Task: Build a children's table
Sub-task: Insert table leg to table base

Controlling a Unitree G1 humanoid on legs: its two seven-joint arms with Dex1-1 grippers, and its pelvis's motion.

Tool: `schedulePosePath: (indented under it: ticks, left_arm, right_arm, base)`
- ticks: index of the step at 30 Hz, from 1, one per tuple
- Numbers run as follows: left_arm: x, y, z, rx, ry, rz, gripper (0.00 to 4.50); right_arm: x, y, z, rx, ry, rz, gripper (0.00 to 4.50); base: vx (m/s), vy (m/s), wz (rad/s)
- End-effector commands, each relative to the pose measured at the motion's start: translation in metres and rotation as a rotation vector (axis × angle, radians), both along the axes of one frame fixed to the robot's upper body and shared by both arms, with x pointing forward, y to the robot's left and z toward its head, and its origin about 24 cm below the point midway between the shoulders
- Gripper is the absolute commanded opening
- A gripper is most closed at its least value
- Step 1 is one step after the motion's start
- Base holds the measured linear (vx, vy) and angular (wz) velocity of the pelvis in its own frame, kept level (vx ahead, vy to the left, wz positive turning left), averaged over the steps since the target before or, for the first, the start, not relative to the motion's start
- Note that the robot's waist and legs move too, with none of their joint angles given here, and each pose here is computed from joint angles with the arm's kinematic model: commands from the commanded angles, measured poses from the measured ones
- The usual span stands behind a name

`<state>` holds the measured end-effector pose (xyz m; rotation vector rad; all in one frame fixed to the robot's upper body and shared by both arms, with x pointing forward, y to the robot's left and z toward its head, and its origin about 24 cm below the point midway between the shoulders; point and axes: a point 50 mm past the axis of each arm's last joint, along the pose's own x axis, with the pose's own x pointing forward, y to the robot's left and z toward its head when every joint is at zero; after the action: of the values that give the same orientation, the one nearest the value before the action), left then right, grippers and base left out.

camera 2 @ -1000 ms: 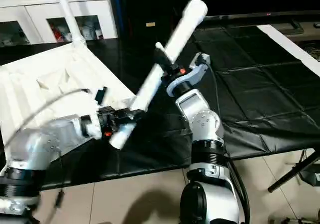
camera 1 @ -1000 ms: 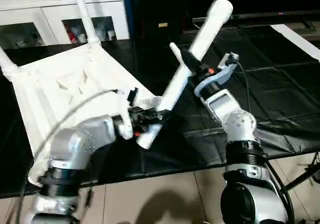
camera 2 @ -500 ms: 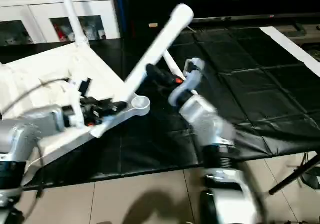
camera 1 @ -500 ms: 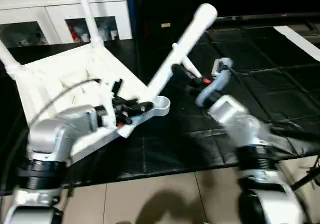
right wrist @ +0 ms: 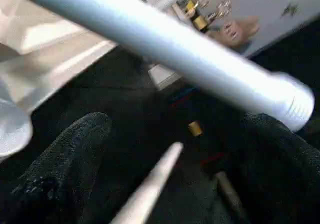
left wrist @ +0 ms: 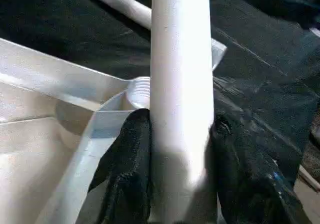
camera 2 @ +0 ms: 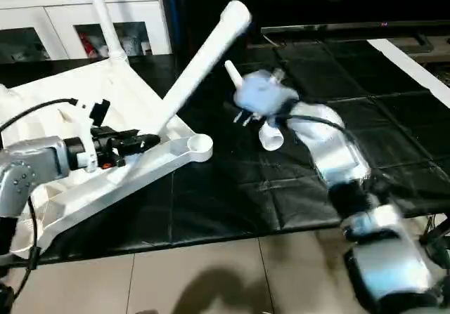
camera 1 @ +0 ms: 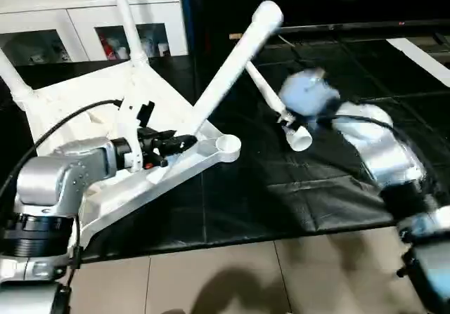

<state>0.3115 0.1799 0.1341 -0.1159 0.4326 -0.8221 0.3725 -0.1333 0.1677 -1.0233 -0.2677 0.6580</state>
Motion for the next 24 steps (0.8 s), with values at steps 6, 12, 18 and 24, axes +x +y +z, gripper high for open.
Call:
schedulePosePath:
  ticks: [6,12,18,24]
  left_arm:
    - [-0.006,-0.007,0.003,0.028,-0.002,-0.064,1.48]
    - [-0.017,-0.013,0.002,0.057,0.021,-0.164,1.48]
    - [-0.024,-0.014,0.004,0.08,0.02,-0.228,1.48]
    - [-0.026,-0.008,0.014,0.094,-0.008,-0.236,1.48]
  right_arm:
    - [0.008,0.0,0.007,-0.118,-0.175,-0.021,4.5]
    - [0.014,0.002,-0.007,-0.232,-0.229,-0.002,4.5]
    - [0.016,0.001,-0.018,-0.263,-0.213,0.0,4.5]
    - [0.016,-0.005,-0.03,-0.257,-0.17,-0.009,4.16]
  base:
    - [0.0,0.0,0.0]
    - [0.0,0.0,0.0]
    - [0.0,0.0,0.0]
    - [0.0,0.0,0.0]
